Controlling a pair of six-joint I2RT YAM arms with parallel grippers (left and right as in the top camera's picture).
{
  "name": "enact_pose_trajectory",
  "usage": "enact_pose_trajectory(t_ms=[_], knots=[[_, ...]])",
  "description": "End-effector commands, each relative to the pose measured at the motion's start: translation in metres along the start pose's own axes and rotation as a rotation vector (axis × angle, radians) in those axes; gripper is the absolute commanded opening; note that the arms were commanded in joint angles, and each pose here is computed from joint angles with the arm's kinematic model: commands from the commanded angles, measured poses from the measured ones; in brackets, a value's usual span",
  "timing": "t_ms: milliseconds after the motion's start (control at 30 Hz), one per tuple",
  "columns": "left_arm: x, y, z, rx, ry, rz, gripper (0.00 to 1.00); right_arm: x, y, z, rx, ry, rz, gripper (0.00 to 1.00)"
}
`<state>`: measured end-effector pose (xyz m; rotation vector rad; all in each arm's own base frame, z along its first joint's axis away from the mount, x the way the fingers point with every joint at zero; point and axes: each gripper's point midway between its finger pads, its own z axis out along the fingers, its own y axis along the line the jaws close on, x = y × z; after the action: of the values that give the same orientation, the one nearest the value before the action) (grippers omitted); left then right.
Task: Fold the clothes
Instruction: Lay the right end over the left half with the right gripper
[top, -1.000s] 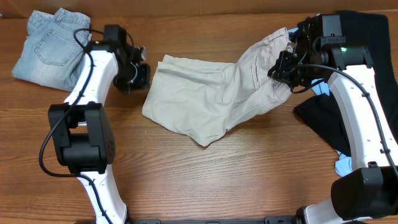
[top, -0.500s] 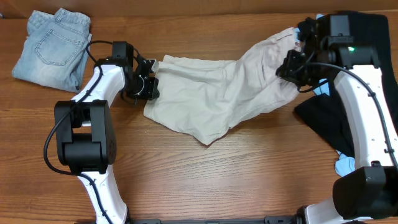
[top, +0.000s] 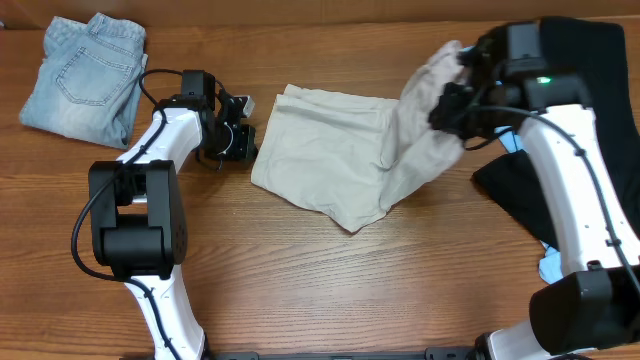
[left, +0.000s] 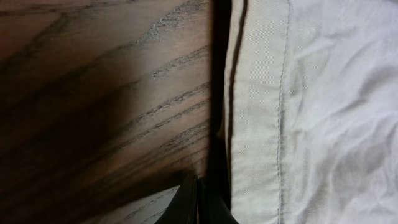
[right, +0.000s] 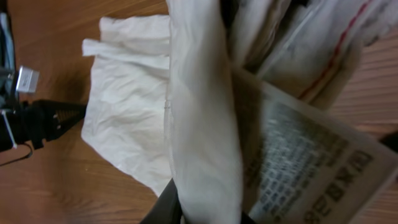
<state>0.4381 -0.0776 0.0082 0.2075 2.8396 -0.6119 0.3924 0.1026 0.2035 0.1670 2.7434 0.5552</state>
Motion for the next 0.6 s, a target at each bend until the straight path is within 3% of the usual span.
enact_pose_trajectory(t_ms=[0, 200, 400, 567], knots=[[0.004, -0.005, 0.003, 0.019, 0.008, -0.015, 0.04, -0.002, 0.021, 0.014, -0.008, 0.006, 0.0, 0.11], [0.0, -0.014, 0.003, 0.069, -0.009, -0.008, 0.04, 0.004, 0.048, 0.045, -0.042, 0.037, -0.021, 0.1], [-0.002, -0.015, 0.003, 0.07, -0.014, -0.003, 0.04, 0.0, 0.104, 0.06, -0.131, -0.033, -0.068, 0.1], [-0.001, -0.017, 0.004, 0.071, -0.011, -0.004, 0.04, 0.003, 0.121, 0.073, -0.099, -0.071, -0.061, 0.1]])
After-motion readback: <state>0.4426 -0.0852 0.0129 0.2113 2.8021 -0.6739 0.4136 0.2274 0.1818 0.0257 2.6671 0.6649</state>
